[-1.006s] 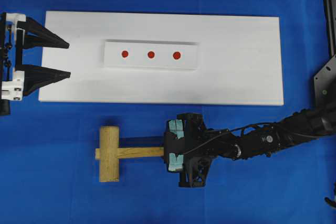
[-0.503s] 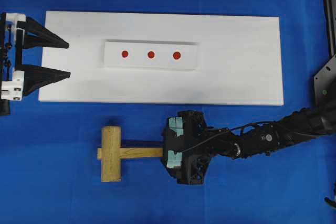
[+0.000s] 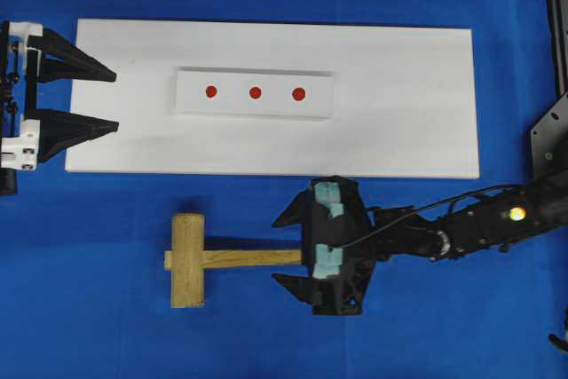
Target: Hit the mark with a hammer.
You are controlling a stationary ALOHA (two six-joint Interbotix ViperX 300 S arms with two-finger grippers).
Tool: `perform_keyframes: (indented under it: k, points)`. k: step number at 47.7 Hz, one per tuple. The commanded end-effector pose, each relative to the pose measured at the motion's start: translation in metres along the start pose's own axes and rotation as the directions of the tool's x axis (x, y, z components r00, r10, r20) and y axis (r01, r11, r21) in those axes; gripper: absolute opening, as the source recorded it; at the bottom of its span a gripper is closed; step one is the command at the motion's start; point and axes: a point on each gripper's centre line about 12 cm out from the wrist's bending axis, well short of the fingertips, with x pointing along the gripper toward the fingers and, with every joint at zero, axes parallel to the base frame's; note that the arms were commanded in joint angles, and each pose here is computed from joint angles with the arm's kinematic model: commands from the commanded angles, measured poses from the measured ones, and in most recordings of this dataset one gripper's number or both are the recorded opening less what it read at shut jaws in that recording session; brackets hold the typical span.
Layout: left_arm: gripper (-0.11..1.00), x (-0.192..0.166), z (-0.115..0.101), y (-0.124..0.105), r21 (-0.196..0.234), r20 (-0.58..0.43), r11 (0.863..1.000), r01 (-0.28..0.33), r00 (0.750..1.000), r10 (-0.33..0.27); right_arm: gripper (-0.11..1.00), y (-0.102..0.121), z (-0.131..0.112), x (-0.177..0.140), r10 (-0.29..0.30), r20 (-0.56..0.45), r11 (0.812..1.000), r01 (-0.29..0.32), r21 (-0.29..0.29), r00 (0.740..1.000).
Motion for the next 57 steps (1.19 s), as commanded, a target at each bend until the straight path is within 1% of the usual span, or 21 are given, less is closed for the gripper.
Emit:
perform_keyframes:
  k: [1,8,14,19,22,25,30,36,40,44,49,52,57]
  points:
    - [0.88,0.000,0.004,-0.001,-0.002,0.011,1.000,0.002,1.000,-0.002,0.87,0.002,0.012,-0.010,0.009,0.038,1.000,-0.009,0.010,0.999]
    - [0.88,0.000,0.004,-0.001,-0.001,0.011,1.000,0.000,1.000,0.000,0.87,-0.018,0.019,-0.011,-0.057,0.059,0.998,0.056,0.019,0.997]
    - [0.88,0.000,0.004,-0.001,0.001,0.011,1.000,0.000,1.000,0.000,0.87,-0.049,0.033,-0.019,-0.115,0.088,0.993,0.114,0.018,0.990]
    - [0.88,0.000,0.004,-0.001,0.000,0.011,1.000,0.002,1.000,-0.002,0.87,-0.074,0.044,-0.029,-0.152,0.112,0.988,0.151,0.011,0.982]
    - [0.88,0.000,0.004,-0.001,0.000,0.011,1.000,0.002,1.000,-0.002,0.87,-0.089,0.050,-0.035,-0.160,0.122,0.987,0.160,0.010,0.980]
    - [0.88,0.000,0.004,-0.001,0.001,0.011,1.000,0.002,1.000,-0.002,0.87,-0.103,0.054,-0.039,-0.167,0.126,0.986,0.166,0.023,0.978]
    - [0.88,0.000,0.004,-0.001,0.006,0.011,1.000,0.002,1.000,-0.002,0.87,-0.118,0.057,-0.045,-0.172,0.130,0.985,0.168,0.044,0.977]
    - [0.88,0.000,0.004,-0.001,0.010,0.011,1.000,0.000,1.000,0.000,0.87,-0.122,0.060,-0.059,-0.166,0.156,0.986,0.162,0.035,0.974]
    - [0.88,0.000,0.004,-0.001,0.011,0.013,1.000,0.001,1.000,-0.001,0.87,-0.122,0.060,-0.075,-0.159,0.181,0.987,0.157,0.023,0.970]
    - [0.88,-0.001,0.005,-0.001,0.016,0.016,1.000,0.001,1.000,-0.002,0.87,-0.124,0.055,-0.095,-0.160,0.207,0.987,0.159,0.023,0.965]
    - [0.88,-0.002,0.005,-0.001,0.033,0.021,0.999,0.003,1.000,-0.003,0.87,-0.129,0.045,-0.116,-0.168,0.228,0.986,0.165,0.031,0.959]
    - [0.88,-0.004,0.005,-0.001,0.065,0.021,0.998,0.004,1.000,-0.005,0.87,-0.130,0.038,-0.130,-0.160,0.246,0.987,0.157,0.032,0.956]
    - [0.88,-0.007,0.006,-0.002,0.142,0.028,0.990,0.003,1.000,-0.007,0.87,-0.131,0.029,-0.150,-0.143,0.281,0.990,0.141,0.029,0.949]
